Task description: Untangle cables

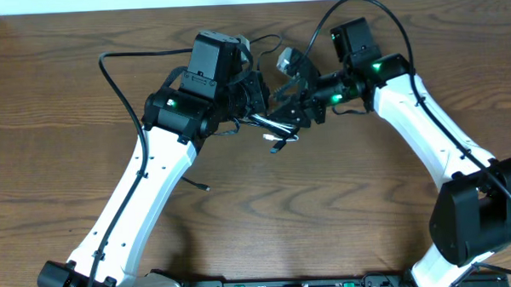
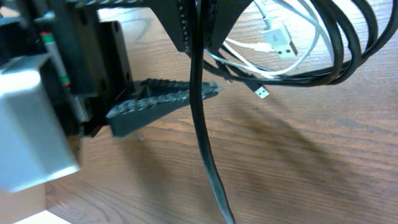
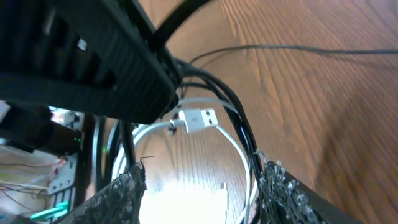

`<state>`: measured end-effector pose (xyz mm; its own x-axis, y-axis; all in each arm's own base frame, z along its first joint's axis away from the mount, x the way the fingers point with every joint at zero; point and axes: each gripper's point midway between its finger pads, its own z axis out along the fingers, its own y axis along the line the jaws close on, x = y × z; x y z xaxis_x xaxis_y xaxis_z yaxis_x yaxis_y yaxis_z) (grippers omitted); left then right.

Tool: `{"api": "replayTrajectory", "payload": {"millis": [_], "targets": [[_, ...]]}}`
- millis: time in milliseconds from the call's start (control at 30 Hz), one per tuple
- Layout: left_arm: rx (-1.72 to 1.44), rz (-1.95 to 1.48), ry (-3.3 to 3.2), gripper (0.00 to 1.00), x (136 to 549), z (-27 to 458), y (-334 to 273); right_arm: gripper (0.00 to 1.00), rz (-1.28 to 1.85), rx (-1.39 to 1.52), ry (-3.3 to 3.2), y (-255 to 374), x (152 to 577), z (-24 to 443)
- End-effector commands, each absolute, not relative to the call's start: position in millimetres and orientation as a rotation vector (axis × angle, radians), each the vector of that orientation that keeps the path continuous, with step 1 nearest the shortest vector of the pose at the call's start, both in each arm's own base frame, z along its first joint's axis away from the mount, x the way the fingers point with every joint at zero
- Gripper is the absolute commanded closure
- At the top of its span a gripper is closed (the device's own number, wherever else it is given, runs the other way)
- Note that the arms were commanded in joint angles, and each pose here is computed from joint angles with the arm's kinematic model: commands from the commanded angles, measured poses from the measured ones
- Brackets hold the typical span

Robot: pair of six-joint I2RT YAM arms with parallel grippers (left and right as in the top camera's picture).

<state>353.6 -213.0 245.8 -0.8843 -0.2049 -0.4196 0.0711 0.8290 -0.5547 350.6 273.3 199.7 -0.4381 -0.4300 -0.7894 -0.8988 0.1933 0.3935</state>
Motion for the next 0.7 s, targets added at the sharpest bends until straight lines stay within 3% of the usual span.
{"api": "replayTrajectory", "payload": {"millis": [0,667], "targets": [[-0.067,-0.827,2.554,0.93,348,247,-216,0.41,1.273,-1.209,1.856,266,351,228],[-0.075,-0.822,2.579,0.93,345,243,-214,0.62,1.342,-1.336,1.835,268,315,218]]}}
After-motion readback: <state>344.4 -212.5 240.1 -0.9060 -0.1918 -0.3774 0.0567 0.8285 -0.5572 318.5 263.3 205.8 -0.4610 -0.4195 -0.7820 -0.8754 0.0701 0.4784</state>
